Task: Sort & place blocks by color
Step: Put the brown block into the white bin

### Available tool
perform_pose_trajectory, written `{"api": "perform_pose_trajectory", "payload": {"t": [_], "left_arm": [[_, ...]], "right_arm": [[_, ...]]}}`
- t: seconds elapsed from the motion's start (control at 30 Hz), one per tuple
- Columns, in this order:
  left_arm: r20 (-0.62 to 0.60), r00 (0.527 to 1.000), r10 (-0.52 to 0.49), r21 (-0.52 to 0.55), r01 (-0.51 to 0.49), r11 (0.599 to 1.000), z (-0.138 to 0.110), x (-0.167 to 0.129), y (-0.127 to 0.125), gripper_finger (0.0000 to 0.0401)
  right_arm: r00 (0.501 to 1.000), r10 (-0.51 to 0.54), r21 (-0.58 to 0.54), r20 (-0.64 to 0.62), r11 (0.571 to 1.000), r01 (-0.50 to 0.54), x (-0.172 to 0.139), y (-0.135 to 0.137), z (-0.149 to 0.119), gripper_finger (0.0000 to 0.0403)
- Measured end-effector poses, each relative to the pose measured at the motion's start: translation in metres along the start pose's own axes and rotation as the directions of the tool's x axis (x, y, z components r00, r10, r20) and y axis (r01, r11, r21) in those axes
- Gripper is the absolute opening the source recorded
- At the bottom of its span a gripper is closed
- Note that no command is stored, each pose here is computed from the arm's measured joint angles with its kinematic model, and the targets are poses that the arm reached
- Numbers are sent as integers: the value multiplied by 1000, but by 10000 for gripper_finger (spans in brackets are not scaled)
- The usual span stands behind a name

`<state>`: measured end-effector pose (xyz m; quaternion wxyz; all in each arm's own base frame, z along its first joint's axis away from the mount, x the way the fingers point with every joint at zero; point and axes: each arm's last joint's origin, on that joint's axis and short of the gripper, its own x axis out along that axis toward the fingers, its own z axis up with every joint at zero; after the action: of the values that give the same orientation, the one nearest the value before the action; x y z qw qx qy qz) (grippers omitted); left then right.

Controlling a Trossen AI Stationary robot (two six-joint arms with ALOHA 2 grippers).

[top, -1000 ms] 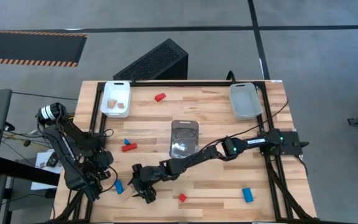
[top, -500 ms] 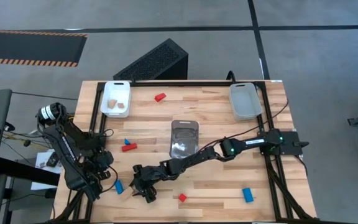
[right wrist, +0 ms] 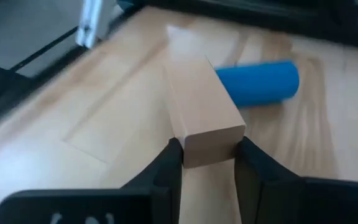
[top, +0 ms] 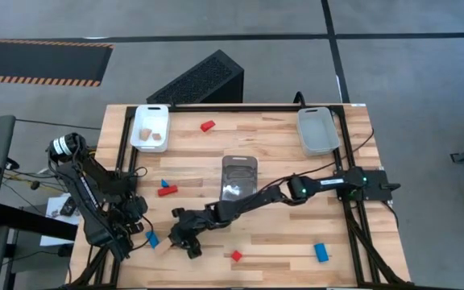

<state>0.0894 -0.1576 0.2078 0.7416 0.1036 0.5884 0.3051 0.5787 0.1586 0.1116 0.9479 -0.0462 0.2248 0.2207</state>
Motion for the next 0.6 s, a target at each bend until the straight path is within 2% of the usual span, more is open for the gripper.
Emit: {"api": "perform_pose_trajectory", "payload": {"t": [0.1, 0.2, 0.33, 0.6], "left_arm": [[0, 1000, 0, 0, 0, 1000, 0, 0, 0, 194], [-1, 1000, -9, 8, 9, 1000, 1, -2, 0, 194], [7, 996, -90, 19, 90, 996, 4, -8, -7, 194], [88, 965, -248, 24, 247, 969, 4, -22, -20, 194]], "right_arm": [[998, 1, -14, -61, 1000, -2, -15, 2, 16, 105], [988, -29, -39, -149, 999, 23, -25, 6, 21, 121], [965, -95, -94, -246, 993, 74, -37, 10, 27, 125], [907, -121, -98, -403, 991, 89, -51, 19, 24, 121]]}}
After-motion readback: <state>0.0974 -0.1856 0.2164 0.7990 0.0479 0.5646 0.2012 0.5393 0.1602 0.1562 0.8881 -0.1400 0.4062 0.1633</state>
